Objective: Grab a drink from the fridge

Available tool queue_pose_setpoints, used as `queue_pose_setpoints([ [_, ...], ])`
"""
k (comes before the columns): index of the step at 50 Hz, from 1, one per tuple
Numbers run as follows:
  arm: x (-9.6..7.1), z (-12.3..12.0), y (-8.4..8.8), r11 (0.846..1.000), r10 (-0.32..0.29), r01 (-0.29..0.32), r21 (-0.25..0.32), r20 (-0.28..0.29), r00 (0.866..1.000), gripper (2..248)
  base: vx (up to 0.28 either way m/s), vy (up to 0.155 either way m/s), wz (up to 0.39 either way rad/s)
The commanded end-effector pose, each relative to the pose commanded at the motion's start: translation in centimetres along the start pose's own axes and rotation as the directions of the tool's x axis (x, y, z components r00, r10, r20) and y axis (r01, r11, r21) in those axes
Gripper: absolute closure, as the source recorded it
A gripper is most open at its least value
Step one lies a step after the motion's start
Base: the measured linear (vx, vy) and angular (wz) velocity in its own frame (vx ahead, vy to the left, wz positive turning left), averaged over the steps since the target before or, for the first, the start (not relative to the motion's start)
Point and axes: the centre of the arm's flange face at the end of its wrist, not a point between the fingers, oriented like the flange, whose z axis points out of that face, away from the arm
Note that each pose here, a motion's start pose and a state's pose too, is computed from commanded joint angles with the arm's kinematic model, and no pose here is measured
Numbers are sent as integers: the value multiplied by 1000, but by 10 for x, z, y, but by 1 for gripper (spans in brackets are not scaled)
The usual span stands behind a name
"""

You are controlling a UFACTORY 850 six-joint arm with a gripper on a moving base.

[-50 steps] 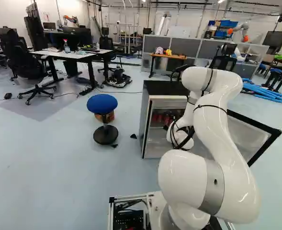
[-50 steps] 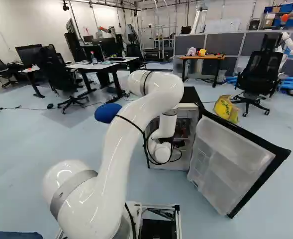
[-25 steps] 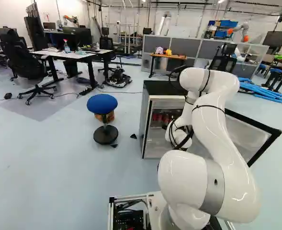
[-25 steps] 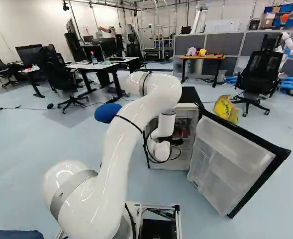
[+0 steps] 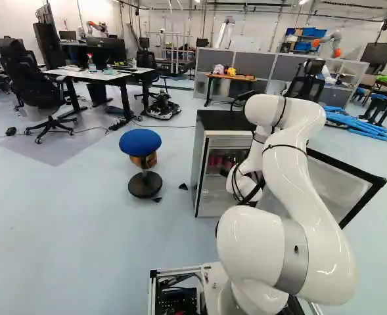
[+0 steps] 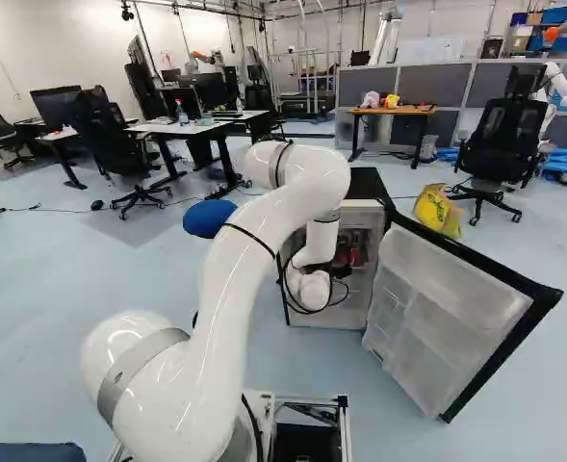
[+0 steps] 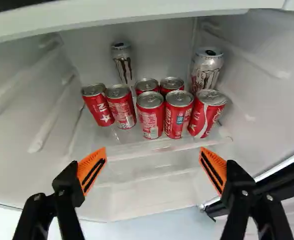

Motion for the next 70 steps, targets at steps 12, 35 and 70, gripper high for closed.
queue_pose_setpoints([
  [12, 0, 6, -3, 999, -13, 13, 29, -1, 1000, 3, 0, 0, 0],
  [35, 1, 15, -6, 998, -29, 29, 59, -3, 1000, 3, 0, 0, 0],
  [70, 1, 15, -6, 998, -29, 29, 59, -3, 1000, 56, 0, 0, 0],
])
